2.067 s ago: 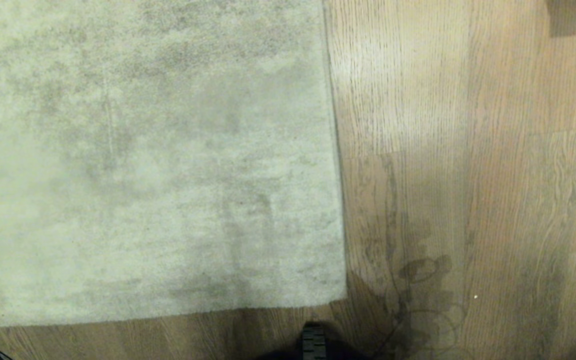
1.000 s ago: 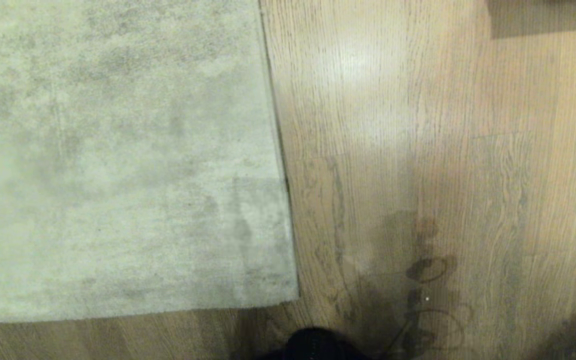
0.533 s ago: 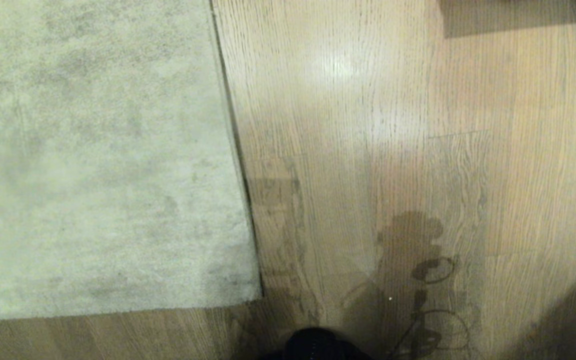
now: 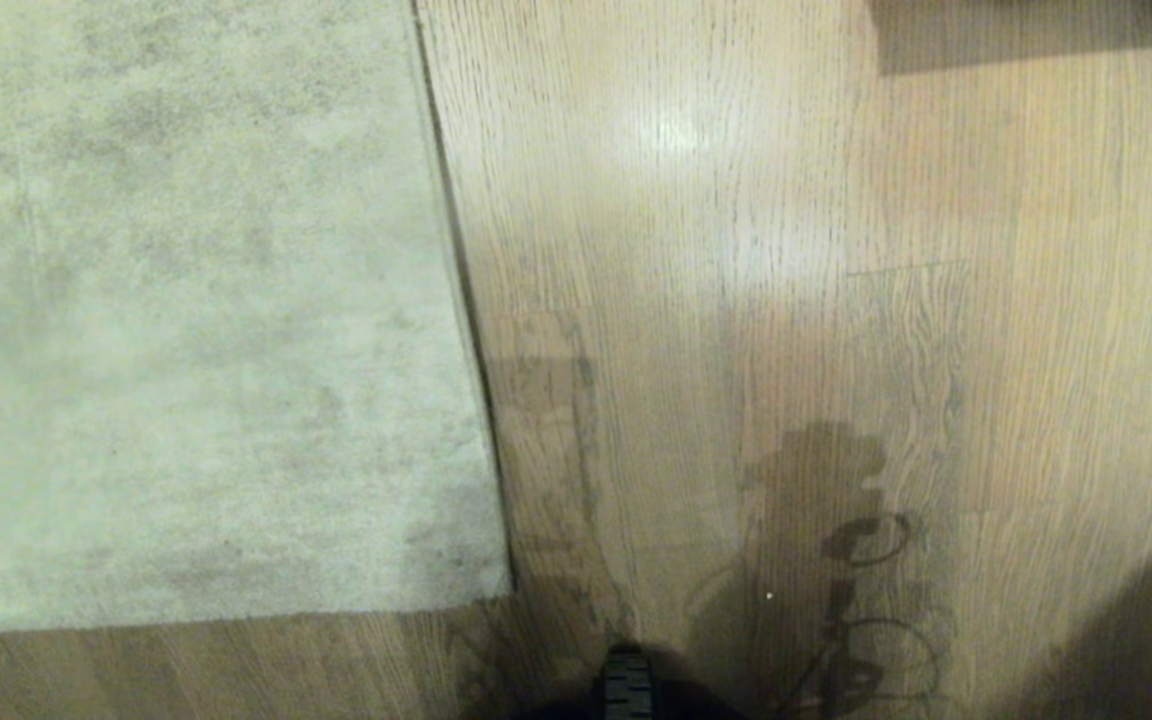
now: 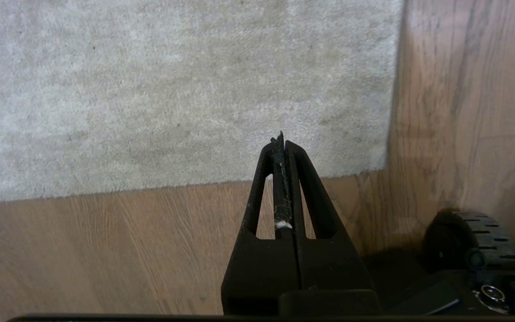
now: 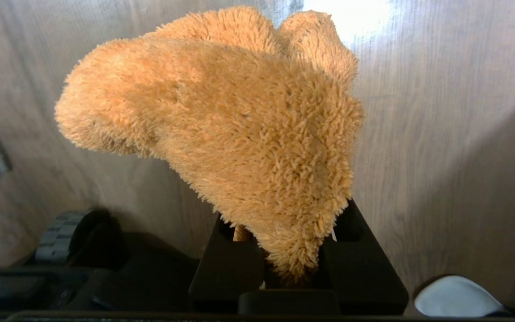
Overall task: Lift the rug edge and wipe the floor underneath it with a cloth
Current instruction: Put down the rag
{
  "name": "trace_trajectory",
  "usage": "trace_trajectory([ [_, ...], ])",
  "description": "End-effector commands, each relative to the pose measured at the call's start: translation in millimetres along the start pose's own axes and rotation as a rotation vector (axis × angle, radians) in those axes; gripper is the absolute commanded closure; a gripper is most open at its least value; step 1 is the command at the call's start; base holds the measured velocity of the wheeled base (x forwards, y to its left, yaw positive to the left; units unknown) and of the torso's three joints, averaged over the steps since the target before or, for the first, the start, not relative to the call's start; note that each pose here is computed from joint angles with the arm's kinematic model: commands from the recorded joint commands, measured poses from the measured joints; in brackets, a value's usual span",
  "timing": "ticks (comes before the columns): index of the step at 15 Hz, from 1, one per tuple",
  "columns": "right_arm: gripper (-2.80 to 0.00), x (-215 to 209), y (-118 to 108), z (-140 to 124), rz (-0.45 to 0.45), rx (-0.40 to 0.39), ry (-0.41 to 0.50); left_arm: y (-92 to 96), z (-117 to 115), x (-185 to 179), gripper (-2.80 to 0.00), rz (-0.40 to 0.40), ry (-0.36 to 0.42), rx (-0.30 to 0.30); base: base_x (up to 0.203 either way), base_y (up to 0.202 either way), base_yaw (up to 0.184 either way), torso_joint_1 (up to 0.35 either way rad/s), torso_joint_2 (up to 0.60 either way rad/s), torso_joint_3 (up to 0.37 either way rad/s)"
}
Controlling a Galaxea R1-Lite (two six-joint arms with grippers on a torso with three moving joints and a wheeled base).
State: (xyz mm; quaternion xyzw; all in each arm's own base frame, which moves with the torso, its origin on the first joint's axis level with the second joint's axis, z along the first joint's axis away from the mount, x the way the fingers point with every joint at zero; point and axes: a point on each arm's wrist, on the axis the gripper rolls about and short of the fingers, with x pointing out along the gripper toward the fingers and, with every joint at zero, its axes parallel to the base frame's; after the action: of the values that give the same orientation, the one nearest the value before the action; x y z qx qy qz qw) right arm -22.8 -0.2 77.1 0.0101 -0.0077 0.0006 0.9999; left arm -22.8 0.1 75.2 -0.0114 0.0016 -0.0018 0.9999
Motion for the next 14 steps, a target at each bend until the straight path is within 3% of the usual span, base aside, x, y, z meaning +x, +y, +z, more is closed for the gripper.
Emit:
trace_trajectory([
  [1, 0.0, 0.0, 0.0, 0.0, 0.002, 0.0, 0.0, 0.0, 0.0, 0.1, 0.0, -0.001, 0.001, 0.0, 0.0, 0.0, 0.0, 0.0, 0.0, 0.0],
  [14, 0.0, 0.0, 0.0, 0.0, 0.002, -0.009, 0.0, 0.0, 0.0, 0.0, 0.0, 0.0, 0.001, 0.0, 0.0, 0.0, 0.0, 0.0, 0.0, 0.0],
])
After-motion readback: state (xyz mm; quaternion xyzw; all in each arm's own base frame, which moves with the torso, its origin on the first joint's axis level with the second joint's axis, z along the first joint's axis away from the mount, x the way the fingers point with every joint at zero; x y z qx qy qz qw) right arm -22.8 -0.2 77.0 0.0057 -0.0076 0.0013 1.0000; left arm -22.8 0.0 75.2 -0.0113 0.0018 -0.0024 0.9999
